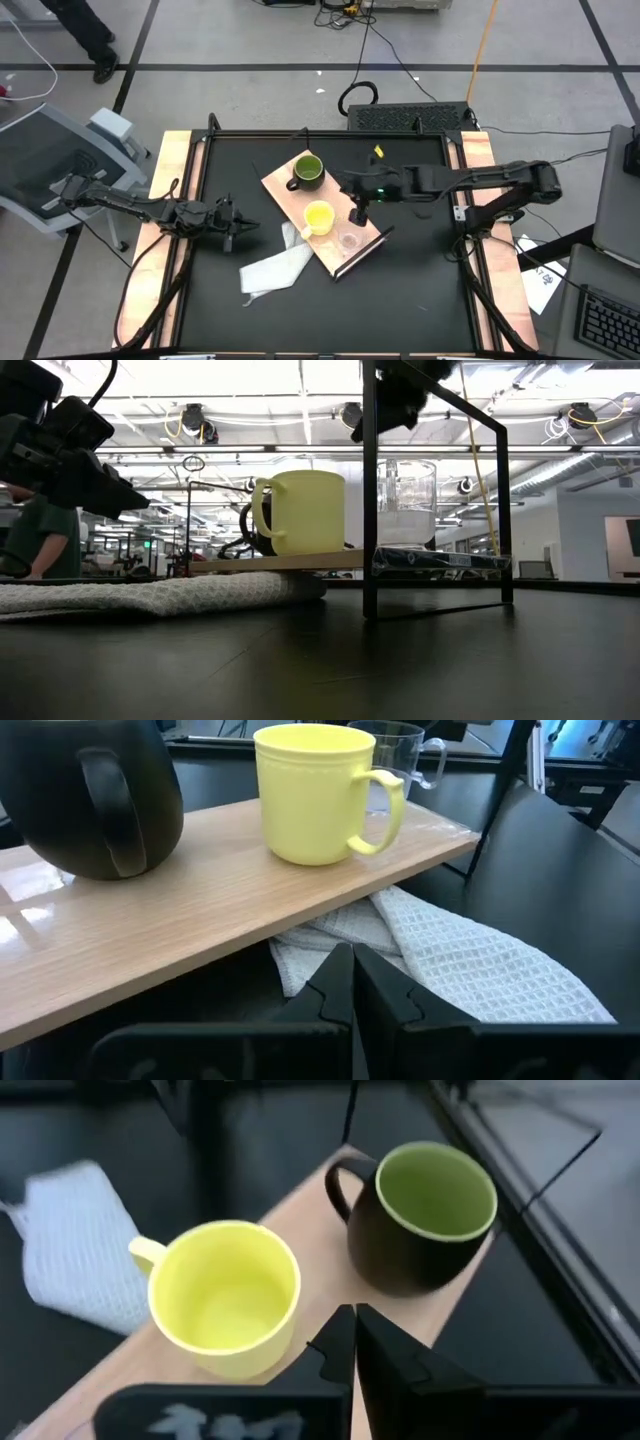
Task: Stack small to large cups/mugs on shelf
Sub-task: Adjust all the mugs
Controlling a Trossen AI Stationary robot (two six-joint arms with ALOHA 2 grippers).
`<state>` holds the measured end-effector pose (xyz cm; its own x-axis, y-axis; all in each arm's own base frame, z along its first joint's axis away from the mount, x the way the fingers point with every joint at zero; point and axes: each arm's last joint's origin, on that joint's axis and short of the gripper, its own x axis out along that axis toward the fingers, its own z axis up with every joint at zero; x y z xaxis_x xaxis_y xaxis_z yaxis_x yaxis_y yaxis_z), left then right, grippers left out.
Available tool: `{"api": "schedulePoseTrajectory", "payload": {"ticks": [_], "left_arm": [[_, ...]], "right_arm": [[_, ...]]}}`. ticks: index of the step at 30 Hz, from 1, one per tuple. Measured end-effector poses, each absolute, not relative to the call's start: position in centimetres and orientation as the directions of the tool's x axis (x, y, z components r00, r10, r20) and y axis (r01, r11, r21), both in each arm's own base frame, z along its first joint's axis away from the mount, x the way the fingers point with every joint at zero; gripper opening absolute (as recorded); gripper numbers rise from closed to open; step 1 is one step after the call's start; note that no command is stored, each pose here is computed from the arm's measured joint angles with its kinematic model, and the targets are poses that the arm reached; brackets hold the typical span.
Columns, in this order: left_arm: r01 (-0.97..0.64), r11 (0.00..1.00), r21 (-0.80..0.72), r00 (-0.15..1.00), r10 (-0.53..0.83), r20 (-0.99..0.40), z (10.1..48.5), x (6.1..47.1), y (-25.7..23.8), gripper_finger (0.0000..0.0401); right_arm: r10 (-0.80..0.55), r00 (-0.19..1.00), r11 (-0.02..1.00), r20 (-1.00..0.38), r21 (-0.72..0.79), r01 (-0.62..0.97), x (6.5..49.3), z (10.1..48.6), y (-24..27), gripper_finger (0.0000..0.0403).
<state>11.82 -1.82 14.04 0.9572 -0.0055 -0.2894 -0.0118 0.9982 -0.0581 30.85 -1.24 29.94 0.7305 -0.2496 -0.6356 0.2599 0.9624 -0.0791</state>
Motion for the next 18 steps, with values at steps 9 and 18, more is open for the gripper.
{"api": "schedulePoseTrajectory", "payload": {"ticks": [9, 18], "left_arm": [[-0.007, 0.998, -0.060, 0.970, -0.008, -0.243, 14.5, 11.9, -1.8, 0.0003], [-0.008, 0.998, -0.067, 0.971, -0.008, -0.241, 14.5, 11.9, -1.8, 0.0002]], "right_arm": [[-0.238, 0.911, 0.971, -0.338, -0.074, 0.227, 25.2, 25.5, -0.9, 0.0001], [-0.118, 0.984, 0.989, -0.130, -0.099, 0.105, 22.0, 22.4, 0.8, 0.0000]]}}
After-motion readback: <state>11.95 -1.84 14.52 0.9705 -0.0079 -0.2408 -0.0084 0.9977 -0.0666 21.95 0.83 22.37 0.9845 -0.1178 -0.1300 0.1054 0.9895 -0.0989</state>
